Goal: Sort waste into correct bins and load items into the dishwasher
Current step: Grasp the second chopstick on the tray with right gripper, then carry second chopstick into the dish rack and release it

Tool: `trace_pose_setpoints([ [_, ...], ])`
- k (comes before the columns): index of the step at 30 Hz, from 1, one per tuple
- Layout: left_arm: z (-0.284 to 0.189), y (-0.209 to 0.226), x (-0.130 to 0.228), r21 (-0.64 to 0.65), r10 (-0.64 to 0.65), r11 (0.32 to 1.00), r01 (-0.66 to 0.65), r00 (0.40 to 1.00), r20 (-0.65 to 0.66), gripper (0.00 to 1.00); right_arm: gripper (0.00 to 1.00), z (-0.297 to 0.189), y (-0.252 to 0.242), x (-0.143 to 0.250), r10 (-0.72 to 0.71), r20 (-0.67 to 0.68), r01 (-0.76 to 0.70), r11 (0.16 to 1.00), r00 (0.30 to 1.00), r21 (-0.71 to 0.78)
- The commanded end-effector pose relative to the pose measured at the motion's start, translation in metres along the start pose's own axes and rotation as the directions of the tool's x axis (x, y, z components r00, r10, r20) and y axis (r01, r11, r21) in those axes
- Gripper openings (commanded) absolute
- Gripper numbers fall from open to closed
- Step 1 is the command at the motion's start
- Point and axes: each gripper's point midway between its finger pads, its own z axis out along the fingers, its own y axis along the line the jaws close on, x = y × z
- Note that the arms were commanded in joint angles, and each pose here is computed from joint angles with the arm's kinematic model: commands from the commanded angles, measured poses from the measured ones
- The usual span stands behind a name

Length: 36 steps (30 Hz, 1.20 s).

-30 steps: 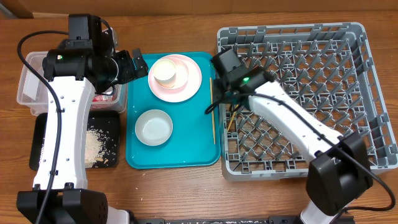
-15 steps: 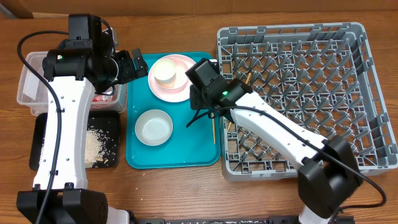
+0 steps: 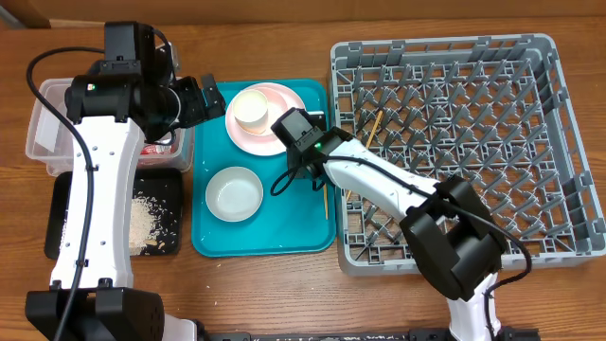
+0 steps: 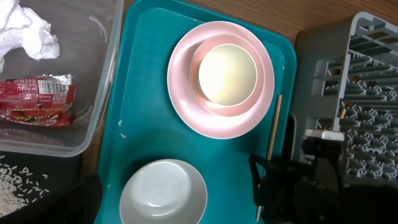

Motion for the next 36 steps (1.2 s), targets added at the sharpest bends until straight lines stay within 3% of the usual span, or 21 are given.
trace_pose_setpoints([
  [1, -0.001, -0.003, -0.002, 0.011, 0.016, 1.000, -0.016, 1.000, 0.001, 1.00, 0.48, 0.015, -0.019, 0.005, 0.022, -0.007, -0.022, 0.996, 1.000, 0.081],
  [14, -0.001, -0.003, -0.002, 0.010, 0.015, 1.000, -0.015, 1.000, 0.001, 1.00, 0.52, 0.021, -0.025, 0.009, -0.027, 0.020, 0.023, 0.986, 0.999, 0.164],
  [22, -0.001, -0.003, -0.002, 0.010, 0.015, 1.000, -0.015, 1.000, 0.001, 1.00, 0.54, 0.030, -0.011, 0.027, -0.014, -0.065, 0.019, 0.997, 0.998, 0.080],
  [27, -0.001, -0.003, -0.002, 0.010, 0.016, 1.000, -0.016, 1.000, 0.001, 1.00, 0.32, 0.030, -0.006, 0.030, -0.012, -0.085, 0.017, 0.999, 0.996, 0.052],
  [32, -0.001, -0.003, -0.002, 0.010, 0.015, 1.000, -0.015, 1.000, 0.001, 1.00, 0.26, 0.030, -0.006, 0.030, -0.012, -0.083, 0.016, 0.999, 0.996, 0.051],
  [36, -0.001, -0.003, -0.002, 0.010, 0.016, 1.000, -0.016, 1.000, 0.001, 1.00, 0.13, 0.030, -0.005, 0.028, -0.011, -0.079, 0.015, 0.999, 0.997, 0.048],
])
